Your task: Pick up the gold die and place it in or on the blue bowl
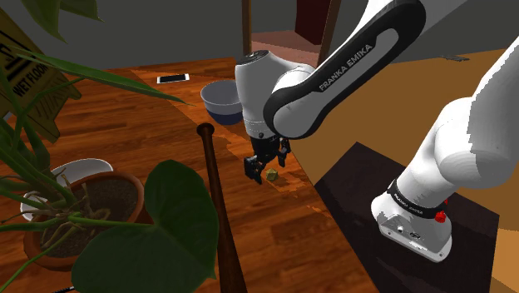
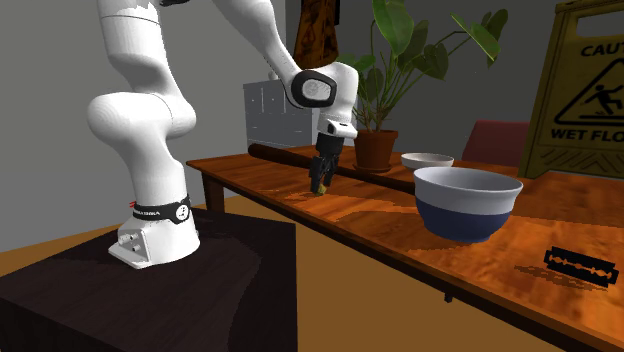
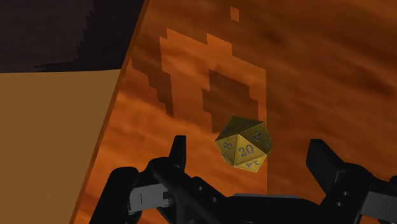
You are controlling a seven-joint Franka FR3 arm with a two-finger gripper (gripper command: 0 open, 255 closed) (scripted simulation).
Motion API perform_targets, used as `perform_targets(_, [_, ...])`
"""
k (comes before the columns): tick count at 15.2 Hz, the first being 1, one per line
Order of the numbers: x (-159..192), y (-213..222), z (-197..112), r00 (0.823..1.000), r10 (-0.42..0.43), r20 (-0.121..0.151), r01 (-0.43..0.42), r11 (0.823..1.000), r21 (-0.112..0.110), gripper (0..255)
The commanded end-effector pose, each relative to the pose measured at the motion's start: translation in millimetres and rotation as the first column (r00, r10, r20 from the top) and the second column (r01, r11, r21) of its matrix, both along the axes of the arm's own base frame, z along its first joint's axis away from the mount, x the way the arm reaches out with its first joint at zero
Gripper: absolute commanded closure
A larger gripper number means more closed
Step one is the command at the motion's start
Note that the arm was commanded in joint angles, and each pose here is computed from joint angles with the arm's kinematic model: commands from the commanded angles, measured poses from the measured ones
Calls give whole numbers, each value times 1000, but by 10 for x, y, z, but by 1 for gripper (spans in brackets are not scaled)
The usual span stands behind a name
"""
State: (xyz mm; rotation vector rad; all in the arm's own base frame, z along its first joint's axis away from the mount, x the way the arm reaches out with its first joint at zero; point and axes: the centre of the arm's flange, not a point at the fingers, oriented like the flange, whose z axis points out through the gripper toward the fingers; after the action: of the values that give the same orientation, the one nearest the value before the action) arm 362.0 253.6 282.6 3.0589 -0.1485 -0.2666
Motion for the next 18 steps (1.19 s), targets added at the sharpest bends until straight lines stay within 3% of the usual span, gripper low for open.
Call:
perform_targets(1, [0,0,-2,1000,0,0,0,1000,0,0])
perform_targets(3, [0,0,-1,1000,0,0,0,1000,0,0])
perform_targets(4, [0,0,-1,1000,0,0,0,1000,0,255])
perform_targets(13, [0,0,-1,1000,0,0,0,1000,0,255])
perform_targets(18, [0,0,262,1000,0,0,0,1000,0,255])
